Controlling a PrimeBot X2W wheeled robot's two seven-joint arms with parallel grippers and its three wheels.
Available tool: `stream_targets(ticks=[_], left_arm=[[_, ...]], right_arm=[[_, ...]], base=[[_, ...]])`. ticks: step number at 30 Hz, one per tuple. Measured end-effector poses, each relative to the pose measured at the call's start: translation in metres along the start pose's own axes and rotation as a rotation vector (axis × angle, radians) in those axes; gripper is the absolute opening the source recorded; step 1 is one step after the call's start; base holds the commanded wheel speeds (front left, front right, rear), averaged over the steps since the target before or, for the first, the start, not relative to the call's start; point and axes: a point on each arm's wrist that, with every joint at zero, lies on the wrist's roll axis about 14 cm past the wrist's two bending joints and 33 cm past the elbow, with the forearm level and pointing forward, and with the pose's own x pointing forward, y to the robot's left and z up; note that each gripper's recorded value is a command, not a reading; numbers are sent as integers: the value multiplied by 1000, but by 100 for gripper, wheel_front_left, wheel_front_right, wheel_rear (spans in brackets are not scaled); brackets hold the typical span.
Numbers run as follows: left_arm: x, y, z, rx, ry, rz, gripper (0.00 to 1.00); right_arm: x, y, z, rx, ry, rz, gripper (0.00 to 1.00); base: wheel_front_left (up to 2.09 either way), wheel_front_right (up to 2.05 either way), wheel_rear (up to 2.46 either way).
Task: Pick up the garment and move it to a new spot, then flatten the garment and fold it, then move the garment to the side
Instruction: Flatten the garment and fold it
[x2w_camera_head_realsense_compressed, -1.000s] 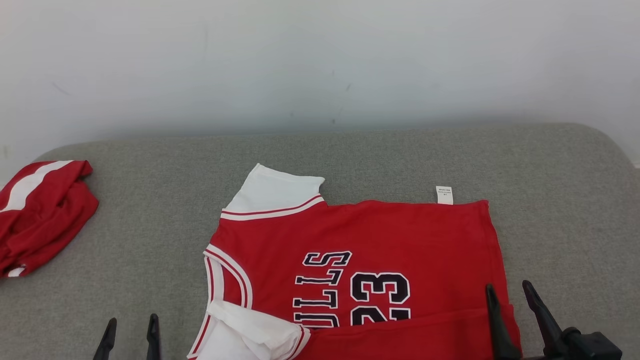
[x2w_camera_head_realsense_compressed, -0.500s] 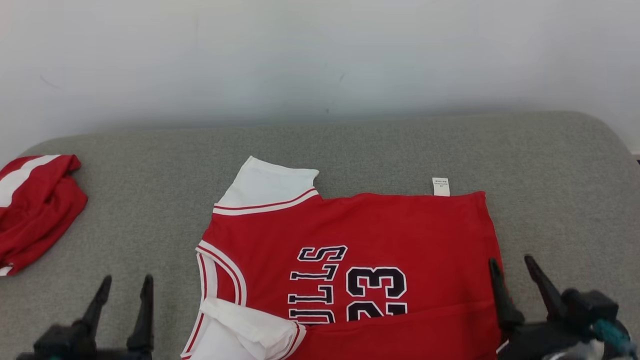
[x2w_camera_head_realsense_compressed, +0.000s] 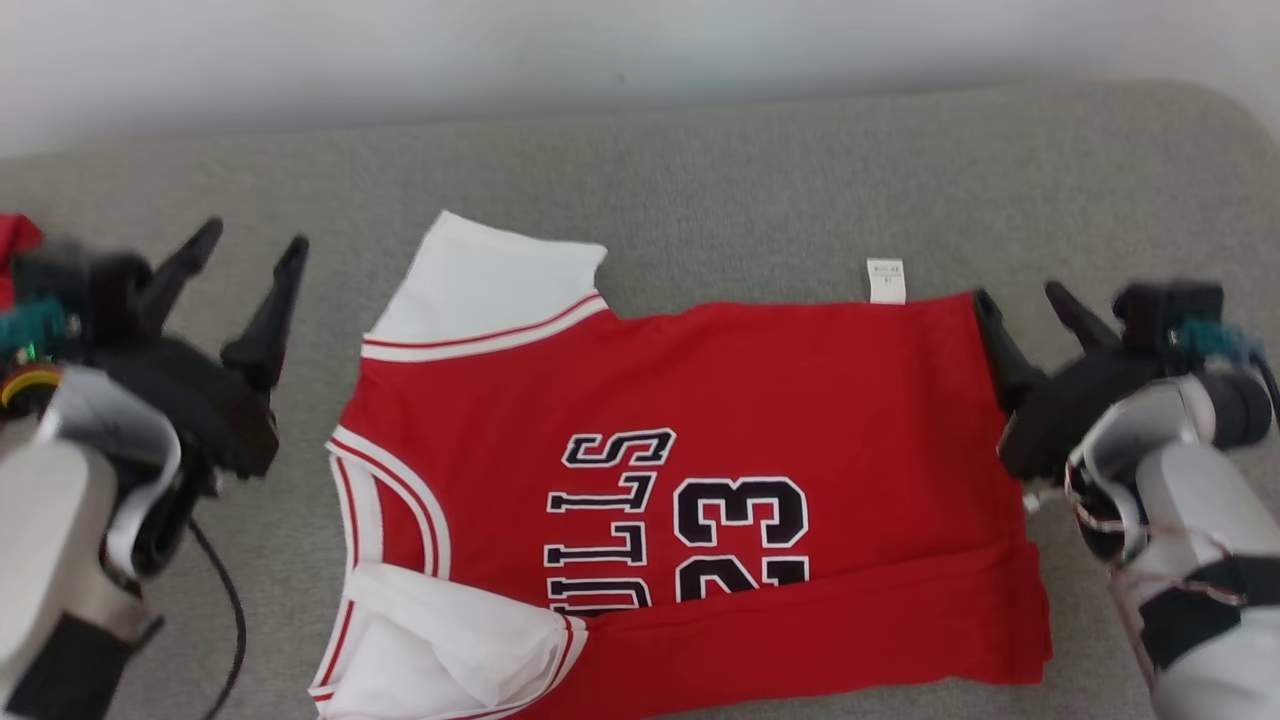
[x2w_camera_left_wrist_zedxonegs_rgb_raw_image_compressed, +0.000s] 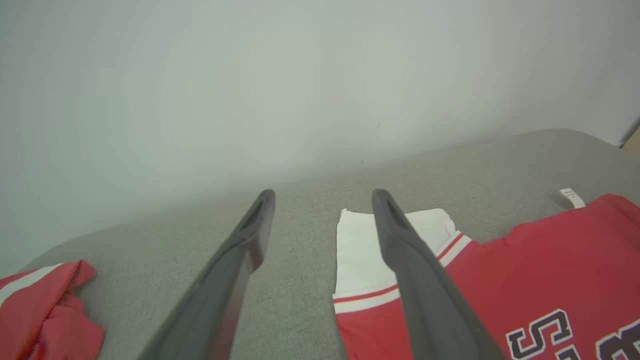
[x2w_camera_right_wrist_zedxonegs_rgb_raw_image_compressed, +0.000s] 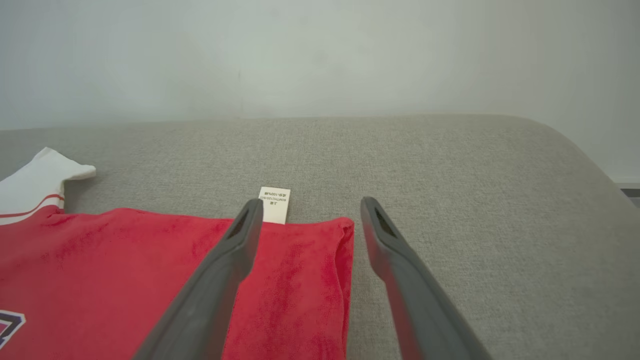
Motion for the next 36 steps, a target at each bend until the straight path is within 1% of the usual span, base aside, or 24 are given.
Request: stream_targets(ticks=[2, 6, 9, 12, 16, 18, 22, 24, 30, 36], left_arm=[[19, 1, -2, -11, 38, -23, 100], [49, 5, -25, -23, 165, -48, 100], [69, 6, -41, 6, 249, -68, 100], [86, 1, -59, 12, 334, -95, 100], [104, -3, -79, 30, 425, -113, 100], [110, -5, -91, 23, 471, -118, 100], [122, -11, -104, 4, 503, -134, 100], [125, -12, -111, 16, 522, -140, 100], [138, -12, -130, 30, 563, -145, 100], [149, -11, -143, 10, 583, -139, 100]], right_arm=[[14, -1, 0, -5, 38, 0, 100], [36, -5, -12, -27, 143, -4, 100], [50, -3, -13, -37, 182, 3, 100], [54, -9, -27, -50, 263, -11, 100], [59, -11, -37, -46, 319, -18, 100], [59, -12, -43, -32, 344, -22, 100], [57, -16, -54, -38, 395, -36, 100], [58, -16, -56, -38, 406, -39, 100], [61, -17, -61, -35, 433, -47, 100], [66, -19, -64, -26, 435, -53, 100]], base=[[0, 0, 0], [0, 0, 0], [0, 0, 0], [0, 0, 0], [0, 0, 0], [0, 0, 0], [0, 0, 0], [0, 0, 0], [0, 0, 0], [0, 0, 0]])
